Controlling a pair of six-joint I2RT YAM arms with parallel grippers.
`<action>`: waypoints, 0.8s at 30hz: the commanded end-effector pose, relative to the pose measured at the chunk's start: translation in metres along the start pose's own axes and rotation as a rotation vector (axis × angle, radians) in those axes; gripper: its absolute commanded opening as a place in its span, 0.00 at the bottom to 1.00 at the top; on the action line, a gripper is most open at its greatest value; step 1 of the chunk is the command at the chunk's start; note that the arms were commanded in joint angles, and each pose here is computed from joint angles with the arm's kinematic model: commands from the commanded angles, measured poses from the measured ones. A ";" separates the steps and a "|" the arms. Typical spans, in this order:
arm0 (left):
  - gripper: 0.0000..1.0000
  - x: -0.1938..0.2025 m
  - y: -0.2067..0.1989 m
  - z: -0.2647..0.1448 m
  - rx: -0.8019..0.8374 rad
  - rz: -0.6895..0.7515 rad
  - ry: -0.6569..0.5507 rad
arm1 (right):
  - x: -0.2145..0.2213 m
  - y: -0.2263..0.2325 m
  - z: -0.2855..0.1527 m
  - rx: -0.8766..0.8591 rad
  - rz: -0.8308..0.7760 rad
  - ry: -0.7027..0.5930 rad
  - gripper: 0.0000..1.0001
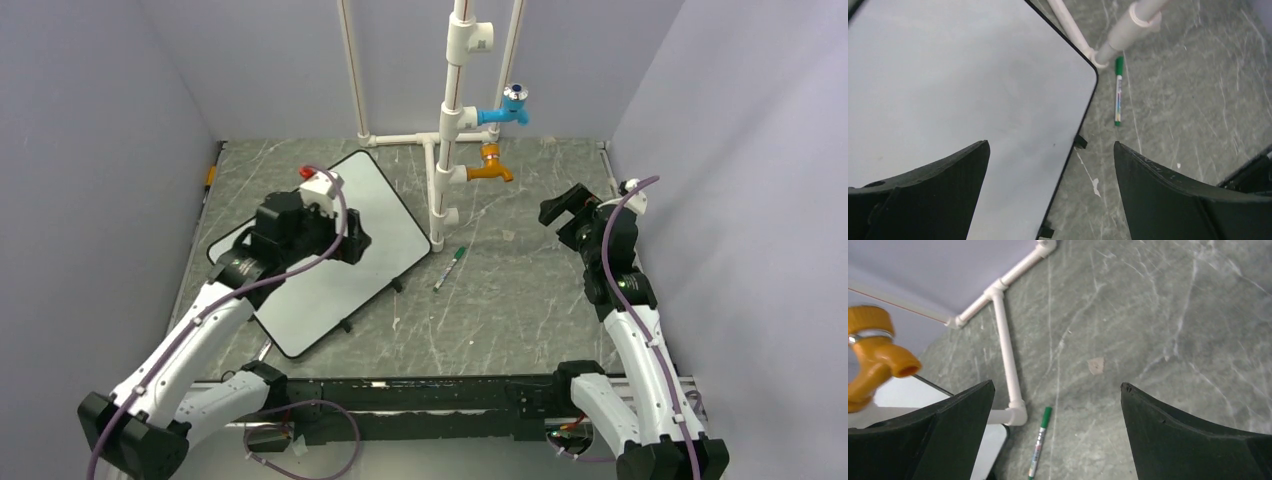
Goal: Write a sentence on the whiteboard
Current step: Pick up the whiteboard marker from the center of the board.
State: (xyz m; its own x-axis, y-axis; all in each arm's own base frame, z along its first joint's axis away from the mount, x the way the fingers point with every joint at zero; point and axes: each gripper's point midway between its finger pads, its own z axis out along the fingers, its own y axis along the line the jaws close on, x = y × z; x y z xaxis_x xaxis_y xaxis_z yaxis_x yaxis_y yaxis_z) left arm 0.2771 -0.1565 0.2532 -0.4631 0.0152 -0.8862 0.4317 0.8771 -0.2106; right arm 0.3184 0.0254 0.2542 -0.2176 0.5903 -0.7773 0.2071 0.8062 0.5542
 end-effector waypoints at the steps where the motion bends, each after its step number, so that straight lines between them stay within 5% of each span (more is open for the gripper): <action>1: 0.99 0.004 -0.028 0.018 0.064 0.035 0.002 | 0.016 -0.027 -0.011 0.094 -0.011 0.028 1.00; 13: 0.95 0.047 -0.089 0.059 0.177 0.098 0.117 | 0.113 -0.053 -0.015 0.152 -0.001 0.341 1.00; 24: 0.84 0.086 -0.142 0.117 0.252 0.190 0.198 | 0.142 -0.036 -0.012 0.148 -0.081 0.428 1.00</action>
State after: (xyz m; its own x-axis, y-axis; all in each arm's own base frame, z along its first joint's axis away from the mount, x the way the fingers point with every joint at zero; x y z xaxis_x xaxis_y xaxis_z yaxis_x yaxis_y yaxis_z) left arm 0.2503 -0.2975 0.1394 -0.5580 0.3154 -0.7675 0.6548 0.7356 -0.1737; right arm 0.2598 0.0793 0.1144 -0.6315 0.5035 -0.5897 0.3003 0.8600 0.4126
